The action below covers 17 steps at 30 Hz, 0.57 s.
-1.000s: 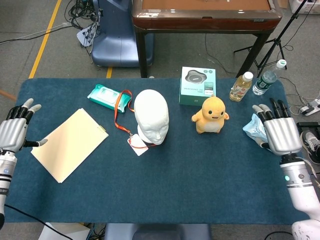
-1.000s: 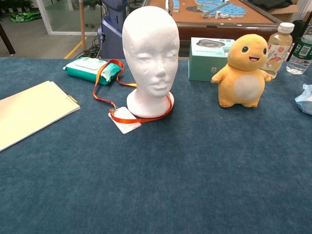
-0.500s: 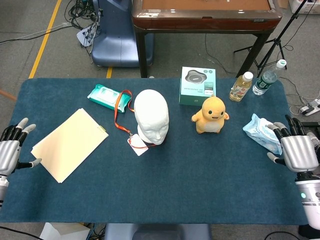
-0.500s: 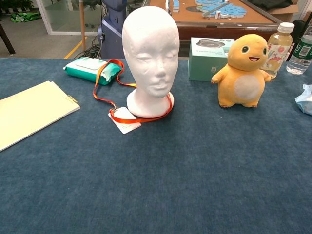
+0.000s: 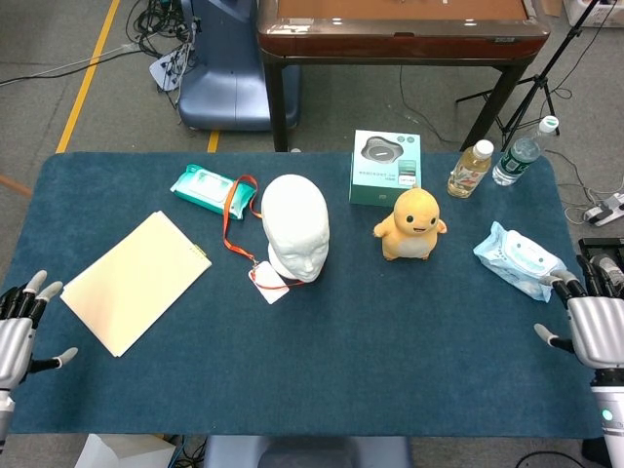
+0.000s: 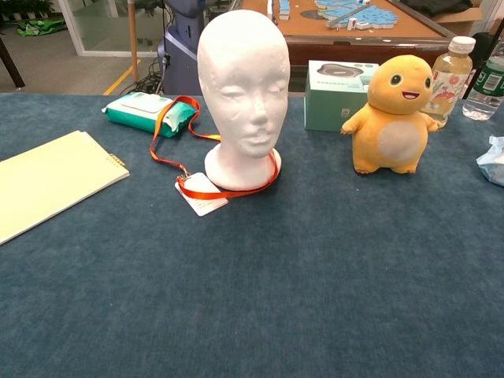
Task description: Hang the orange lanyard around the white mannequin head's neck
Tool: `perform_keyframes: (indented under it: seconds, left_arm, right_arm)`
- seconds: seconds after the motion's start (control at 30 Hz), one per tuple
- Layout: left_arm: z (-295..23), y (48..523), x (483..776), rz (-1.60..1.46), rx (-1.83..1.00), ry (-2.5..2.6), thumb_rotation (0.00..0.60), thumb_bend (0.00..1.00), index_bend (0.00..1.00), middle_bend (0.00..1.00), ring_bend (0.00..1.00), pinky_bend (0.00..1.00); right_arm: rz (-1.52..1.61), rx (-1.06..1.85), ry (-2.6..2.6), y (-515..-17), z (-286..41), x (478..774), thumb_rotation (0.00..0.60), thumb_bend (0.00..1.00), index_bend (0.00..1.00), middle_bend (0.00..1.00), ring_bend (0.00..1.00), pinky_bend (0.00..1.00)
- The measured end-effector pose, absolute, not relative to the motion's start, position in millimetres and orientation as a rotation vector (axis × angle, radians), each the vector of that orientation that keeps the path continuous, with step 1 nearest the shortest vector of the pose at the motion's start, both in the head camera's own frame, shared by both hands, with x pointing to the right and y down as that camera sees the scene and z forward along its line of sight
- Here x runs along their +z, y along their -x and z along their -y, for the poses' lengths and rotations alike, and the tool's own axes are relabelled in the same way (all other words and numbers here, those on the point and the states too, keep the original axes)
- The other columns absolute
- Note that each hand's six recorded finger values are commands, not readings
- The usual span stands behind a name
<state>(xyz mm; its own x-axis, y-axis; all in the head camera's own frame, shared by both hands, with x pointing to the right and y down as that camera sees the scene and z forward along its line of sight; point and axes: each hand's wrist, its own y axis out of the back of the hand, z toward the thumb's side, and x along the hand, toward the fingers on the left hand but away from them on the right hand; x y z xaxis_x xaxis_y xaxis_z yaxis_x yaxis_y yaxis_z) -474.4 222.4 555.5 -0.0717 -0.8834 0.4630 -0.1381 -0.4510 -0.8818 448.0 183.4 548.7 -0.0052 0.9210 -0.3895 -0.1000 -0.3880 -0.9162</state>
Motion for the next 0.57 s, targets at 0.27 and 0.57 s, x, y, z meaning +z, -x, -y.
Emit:
perform_keyframes:
  seconds: [0.27,0.57]
  left_arm:
    - [-241,467,550,-1.128,-1.578,1.606,0.6,0.03,0.08,0.0,0.0,0.0]
    - [-242,465,546,-1.127,-1.57,1.595,0.6,0.03,0.08,0.0,0.0,0.0]
  right_arm:
    - [0.91,1.581,1.41,-458,-192,551,0.6,0.0,0.34,0.28,0.06,0.1]
    - [0.911,1.557,1.449,-451,-193,551,0.6,0.0,0.35,0.28,0.06,0.1]
